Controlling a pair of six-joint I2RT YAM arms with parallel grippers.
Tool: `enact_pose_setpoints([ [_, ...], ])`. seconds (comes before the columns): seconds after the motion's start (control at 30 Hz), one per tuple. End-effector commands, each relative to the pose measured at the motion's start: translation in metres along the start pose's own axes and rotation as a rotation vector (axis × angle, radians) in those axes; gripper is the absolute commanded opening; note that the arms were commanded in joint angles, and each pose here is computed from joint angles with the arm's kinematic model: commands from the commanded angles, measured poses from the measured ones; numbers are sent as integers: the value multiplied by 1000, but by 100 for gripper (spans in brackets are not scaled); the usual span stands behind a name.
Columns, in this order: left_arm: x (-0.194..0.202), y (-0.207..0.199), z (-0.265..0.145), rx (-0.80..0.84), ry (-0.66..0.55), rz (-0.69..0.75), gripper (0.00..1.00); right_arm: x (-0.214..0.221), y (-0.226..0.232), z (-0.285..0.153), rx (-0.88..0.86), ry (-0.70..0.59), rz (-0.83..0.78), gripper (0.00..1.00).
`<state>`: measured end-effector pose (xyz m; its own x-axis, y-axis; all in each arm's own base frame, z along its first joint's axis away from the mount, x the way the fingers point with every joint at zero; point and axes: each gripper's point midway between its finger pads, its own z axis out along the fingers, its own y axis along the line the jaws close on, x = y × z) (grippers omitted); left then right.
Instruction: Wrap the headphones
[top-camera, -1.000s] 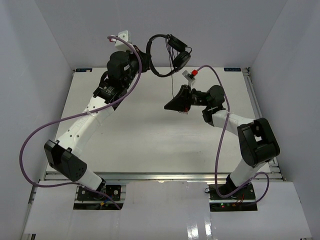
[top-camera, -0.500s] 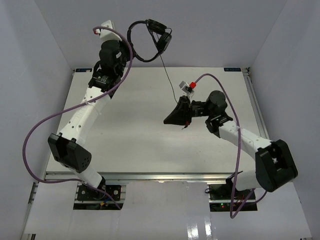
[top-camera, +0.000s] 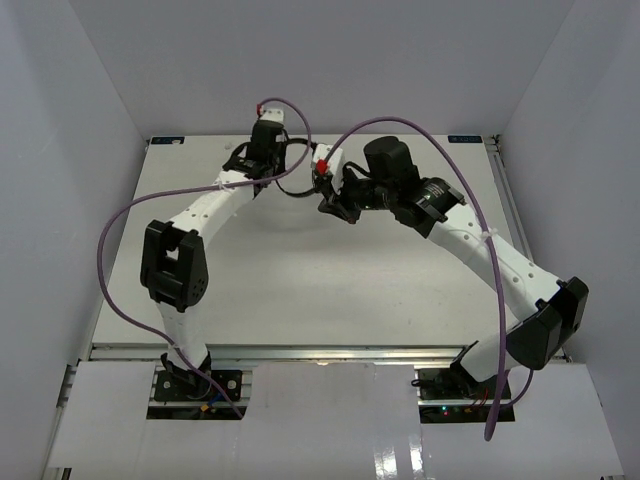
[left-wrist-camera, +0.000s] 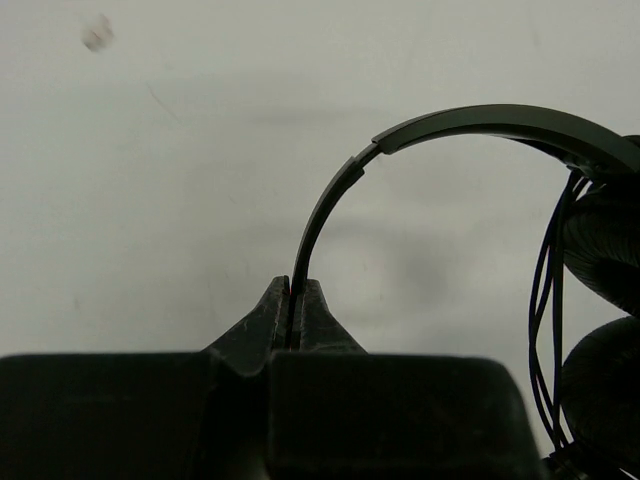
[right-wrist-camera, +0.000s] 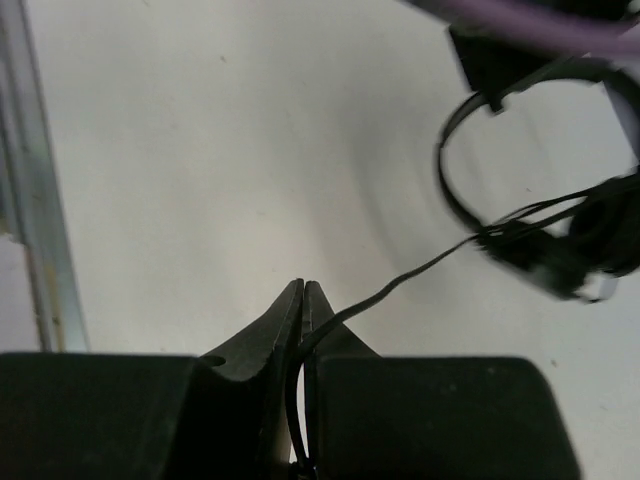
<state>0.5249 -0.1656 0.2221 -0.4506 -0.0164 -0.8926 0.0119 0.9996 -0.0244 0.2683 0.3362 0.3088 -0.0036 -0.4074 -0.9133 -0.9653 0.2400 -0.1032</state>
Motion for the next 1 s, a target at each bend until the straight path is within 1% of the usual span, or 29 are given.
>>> enact_pose_setpoints([
  [0.0,38,-35,-23,102,66,210,0,35,-47,-23,252,317,-299,8],
  [0.03,51,-37,-25,121,88,237,0,36,-61,-28,319,355,-362,8],
  [0.1,68,-45,-35,196,114,253,0,38,-79,-37,397,403,-450,8],
  [0.17,77,-59,-55,325,134,245,0,40,-92,-43,453,445,-535,8],
  [0.2,92,-62,-61,363,164,244,0,36,-98,-47,475,453,-588,8],
  [0.27,96,-71,-80,456,172,235,0,42,-101,-50,481,471,-627,8],
  [0.33,111,-77,-96,533,204,234,0,46,-102,-51,467,478,-684,8],
  [0.47,111,-89,-133,689,206,224,0,54,-112,-51,515,462,-734,8],
  [0.53,106,-96,-156,778,198,220,0,52,-122,-52,556,421,-723,8],
  [0.63,108,-104,-180,882,210,216,0,42,-138,-53,604,328,-621,8],
  [0.73,110,-109,-198,954,221,215,0,29,-146,-51,600,237,-518,8],
  [0.87,129,-111,-200,973,280,219,0,-1,-163,-59,646,130,-403,8],
  [0.97,143,-115,-200,991,323,215,0,-11,-173,-63,672,98,-361,8],
])
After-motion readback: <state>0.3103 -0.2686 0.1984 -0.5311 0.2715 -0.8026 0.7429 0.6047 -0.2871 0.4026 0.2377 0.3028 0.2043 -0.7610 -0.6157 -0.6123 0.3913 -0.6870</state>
